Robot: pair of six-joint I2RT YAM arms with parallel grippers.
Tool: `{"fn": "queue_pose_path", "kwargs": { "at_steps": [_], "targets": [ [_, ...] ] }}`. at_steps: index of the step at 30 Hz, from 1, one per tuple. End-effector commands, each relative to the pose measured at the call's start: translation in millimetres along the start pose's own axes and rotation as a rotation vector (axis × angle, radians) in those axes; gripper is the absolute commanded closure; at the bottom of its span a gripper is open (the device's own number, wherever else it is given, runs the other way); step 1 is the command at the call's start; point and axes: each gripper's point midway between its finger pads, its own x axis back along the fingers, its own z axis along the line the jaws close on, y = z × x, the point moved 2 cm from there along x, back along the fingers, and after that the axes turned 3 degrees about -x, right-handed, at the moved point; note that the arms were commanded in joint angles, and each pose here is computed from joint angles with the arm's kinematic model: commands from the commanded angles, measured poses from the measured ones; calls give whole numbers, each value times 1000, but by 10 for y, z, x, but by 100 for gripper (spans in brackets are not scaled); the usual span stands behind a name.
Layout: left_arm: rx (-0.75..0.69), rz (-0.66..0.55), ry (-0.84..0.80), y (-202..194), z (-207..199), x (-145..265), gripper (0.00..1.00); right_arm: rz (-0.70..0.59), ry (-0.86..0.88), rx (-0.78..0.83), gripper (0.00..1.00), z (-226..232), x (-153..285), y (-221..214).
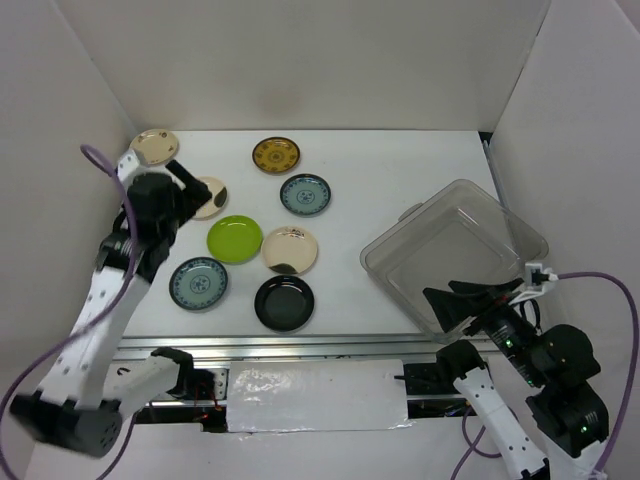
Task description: Place the plates into the plastic bin on the countertop
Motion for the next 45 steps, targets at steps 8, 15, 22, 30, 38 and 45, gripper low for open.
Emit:
{"fn": "queue_pose_path", "kwargs": {
  "at_steps": [8,15,22,30,38,45],
  "targets": [
    [542,-9,-10,489,699,-2198,1,66,244,-13,0,350,-186,-150],
    [664,-39,-56,248,1342,-3149,1,181,340,-69,0,361,-361,-431],
    [684,-90,-32,134,1588,-3734,1,172,298,-25,0,262,-389,-452],
    [664,-134,233,44,1893,-4337,1,172,202,6,0,98,-468,-457],
    [639,-150,437,-34,1939,-4744,4,232,130,-38,0,-79,-629,-600],
    [667,-153,526,-351,2121,-4852,16,255,93,-66,0,-190,-764,-685]
  ]
}}
